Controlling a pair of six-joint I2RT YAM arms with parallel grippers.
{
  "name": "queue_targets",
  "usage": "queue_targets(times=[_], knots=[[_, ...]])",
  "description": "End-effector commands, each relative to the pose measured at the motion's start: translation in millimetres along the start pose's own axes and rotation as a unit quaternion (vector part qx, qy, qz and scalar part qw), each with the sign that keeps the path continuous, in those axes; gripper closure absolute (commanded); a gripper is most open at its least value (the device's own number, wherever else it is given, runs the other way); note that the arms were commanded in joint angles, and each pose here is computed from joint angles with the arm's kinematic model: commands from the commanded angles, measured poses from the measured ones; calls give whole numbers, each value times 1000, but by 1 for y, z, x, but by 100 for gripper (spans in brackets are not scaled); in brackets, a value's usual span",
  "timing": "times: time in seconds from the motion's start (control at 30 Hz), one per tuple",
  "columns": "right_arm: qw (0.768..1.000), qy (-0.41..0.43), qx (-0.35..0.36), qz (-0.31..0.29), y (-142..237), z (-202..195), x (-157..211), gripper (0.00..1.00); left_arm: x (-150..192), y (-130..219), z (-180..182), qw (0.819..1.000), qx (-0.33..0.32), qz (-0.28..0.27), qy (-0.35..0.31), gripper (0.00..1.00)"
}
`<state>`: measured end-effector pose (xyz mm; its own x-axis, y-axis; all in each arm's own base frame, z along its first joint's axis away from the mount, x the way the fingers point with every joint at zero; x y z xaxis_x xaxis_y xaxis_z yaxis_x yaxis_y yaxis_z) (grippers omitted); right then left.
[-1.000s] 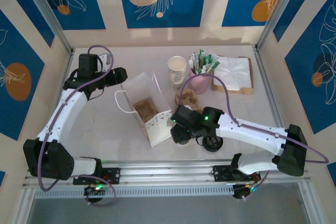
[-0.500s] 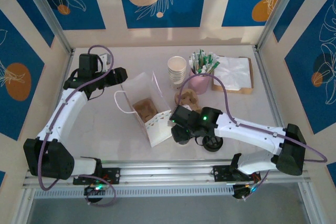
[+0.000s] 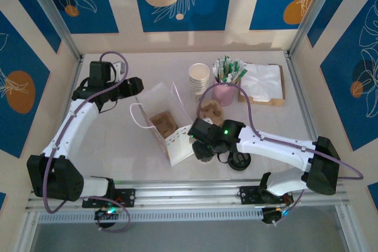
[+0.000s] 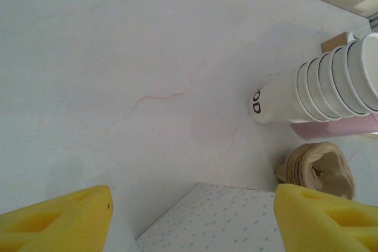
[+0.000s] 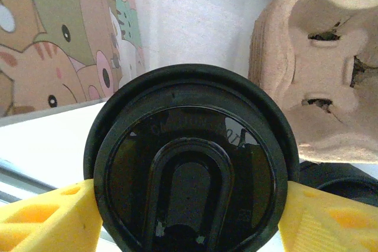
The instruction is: Pack the takeout coffee
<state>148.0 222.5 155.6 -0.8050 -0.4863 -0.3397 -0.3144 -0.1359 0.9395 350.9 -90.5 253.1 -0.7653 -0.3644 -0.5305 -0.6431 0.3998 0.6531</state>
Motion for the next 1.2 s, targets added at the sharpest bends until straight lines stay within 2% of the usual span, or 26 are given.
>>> queue_targets(times=[0.0, 0.2, 0.63, 0.87, 1.17], knots=[[1000, 3, 5, -11, 6, 1, -7, 27, 0, 0, -4, 1000, 7, 8, -1, 27], [1000, 3, 15, -6, 3, -1, -6, 22, 1, -1, -4, 1000, 8, 9, -1, 27], [1000, -2, 15, -6, 0, 1, -10, 20, 1, -3, -3, 1000, 5, 13, 0, 28], [1000, -1, 20, -1, 5, -1, -7, 30, 2, -4, -2, 1000, 2, 13, -1, 28], [1000, 18, 13, -14, 44, -4, 4, 32, 0, -2, 1, 1000, -9, 6, -4, 28]])
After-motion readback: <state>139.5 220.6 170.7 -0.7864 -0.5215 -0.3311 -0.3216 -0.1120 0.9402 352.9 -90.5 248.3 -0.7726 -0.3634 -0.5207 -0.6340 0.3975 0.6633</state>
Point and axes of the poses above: each hand's point on the last joint's axis, 136 mm out from that joint toward the fingers, its own y axis back along the fingers, its own z axis along the line the jaws close on, x = y × z, the point moved 3 cm from there along y, back along the fingers, and after that the axes turned 8 degrees about y, right-handed, at the moved point
